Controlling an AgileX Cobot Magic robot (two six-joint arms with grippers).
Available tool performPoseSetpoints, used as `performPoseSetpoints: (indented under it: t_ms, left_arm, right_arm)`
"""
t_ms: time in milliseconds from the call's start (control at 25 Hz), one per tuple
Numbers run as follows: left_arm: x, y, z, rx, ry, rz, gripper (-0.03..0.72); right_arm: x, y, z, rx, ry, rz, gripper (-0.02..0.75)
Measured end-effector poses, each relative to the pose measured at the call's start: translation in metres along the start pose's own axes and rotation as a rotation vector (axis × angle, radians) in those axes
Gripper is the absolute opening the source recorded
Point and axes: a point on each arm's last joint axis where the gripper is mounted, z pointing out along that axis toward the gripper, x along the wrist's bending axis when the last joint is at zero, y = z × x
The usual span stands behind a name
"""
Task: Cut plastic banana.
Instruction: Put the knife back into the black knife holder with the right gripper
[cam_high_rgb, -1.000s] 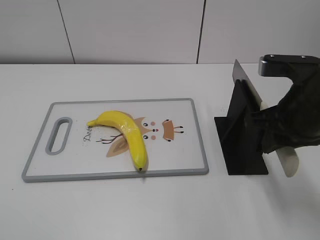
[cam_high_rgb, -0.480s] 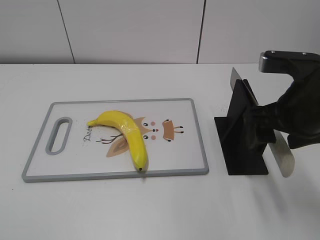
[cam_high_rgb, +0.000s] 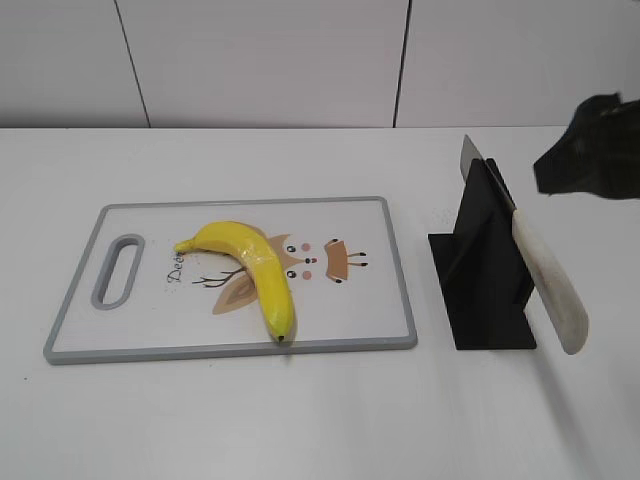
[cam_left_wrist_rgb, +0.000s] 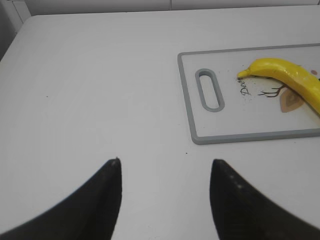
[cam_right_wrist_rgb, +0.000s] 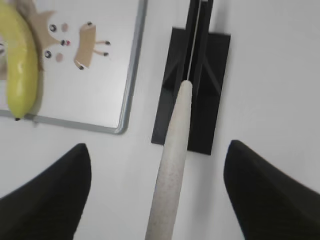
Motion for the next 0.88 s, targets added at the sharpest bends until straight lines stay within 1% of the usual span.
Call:
performPoseSetpoints:
  t_ms: [160,280,440,600,760,880]
  left_arm:
    - [0.000,0.000,0.000,0.000,0.000,0.000,0.525]
    - [0.000,0.000,0.000,0.000,0.000,0.000,0.525]
    - [0.000,0.000,0.000,0.000,0.000,0.000,0.525]
    - [0.000,0.000,0.000,0.000,0.000,0.000,0.525]
    - [0.000,0.000,0.000,0.000,0.000,0.000,0.525]
    - [0.000,0.000,0.000,0.000,0.000,0.000,0.525]
  right_arm:
    - [-0.001,-0.006,-0.051,-0.163,0.029,-0.098,0.617]
    - [-0.004,-0.023,-0.078,-0.236,0.036,-0.143,0.610]
    - [-0.012,-0.059,-0.094,-0.241,0.036,-0.158,0.599]
    - [-0.021,-0.096,-0.098,-0.233,0.031,-0.162,0.591]
    - [-0.029,-0.127,-0.101,-0.221,0.022,-0.168,0.591]
    - [-0.033,-0.146,-0.105,-0.234,0.024,-0.168,0.591]
